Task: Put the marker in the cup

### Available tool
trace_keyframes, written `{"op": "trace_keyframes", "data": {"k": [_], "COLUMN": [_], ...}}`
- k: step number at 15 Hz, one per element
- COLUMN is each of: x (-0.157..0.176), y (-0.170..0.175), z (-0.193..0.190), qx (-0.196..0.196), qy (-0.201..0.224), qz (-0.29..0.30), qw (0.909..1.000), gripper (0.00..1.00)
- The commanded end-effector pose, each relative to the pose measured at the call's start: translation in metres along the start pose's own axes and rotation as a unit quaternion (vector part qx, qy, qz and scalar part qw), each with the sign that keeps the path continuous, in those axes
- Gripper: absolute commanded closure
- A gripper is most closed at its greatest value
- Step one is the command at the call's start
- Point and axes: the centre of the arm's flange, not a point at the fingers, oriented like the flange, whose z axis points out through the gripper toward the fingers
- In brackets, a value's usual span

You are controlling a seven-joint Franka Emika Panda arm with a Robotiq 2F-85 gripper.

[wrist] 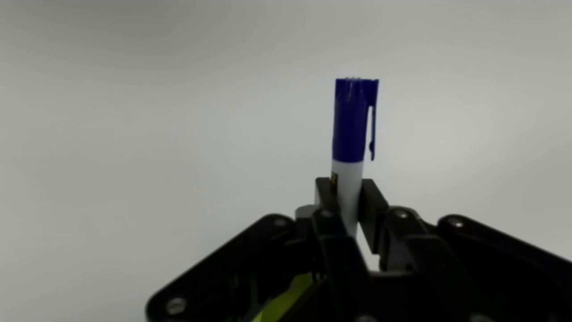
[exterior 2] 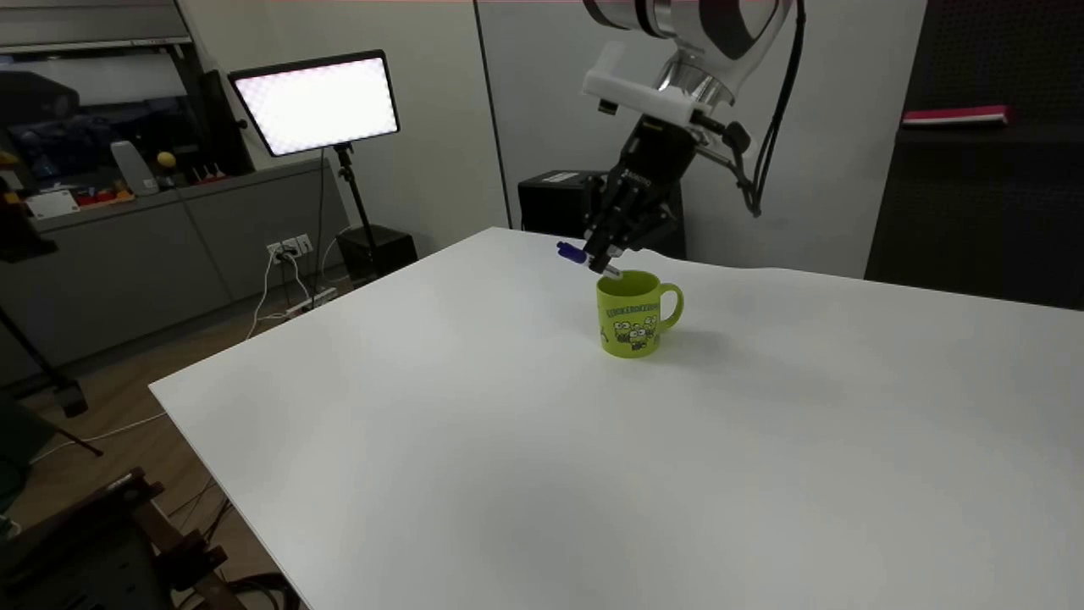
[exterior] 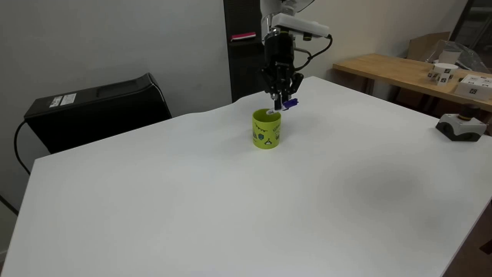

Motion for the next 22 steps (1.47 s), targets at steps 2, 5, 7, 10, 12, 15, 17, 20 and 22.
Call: {"op": "trace_keyframes", "data": {"k": [2,5,7,10,12,15,17,20,22], "x": [0.035,0.044,0.048,0.053,0.057,0.062,0.066,0.07,0.074], "y": [-0.019,-0.015,-0.012,-0.007,-0.003,0.003,0.009,0.019,0.025], "z": [-0.016,-0.016,-0.016,-0.015,-0.015,-0.017,-0.018,-0.02,-0.023], "qx": [0.009,0.013,0.013,0.013,0.015,0.021,0.024,0.031,0.032], "qy": [-0.001,-0.003,-0.004,-0.003,-0.006,-0.009,-0.008,-0.011,-0.017], "qz": [0.004,0.008,0.012,0.014,0.015,0.019,0.021,0.026,0.031], "qw": [0.9999,0.9999,0.9998,0.9998,0.9998,0.9996,0.9994,0.9991,0.9989], "gripper": [0.96,0.96,0.96,0.96,0.96,0.96,0.96,0.96,0.96]}}
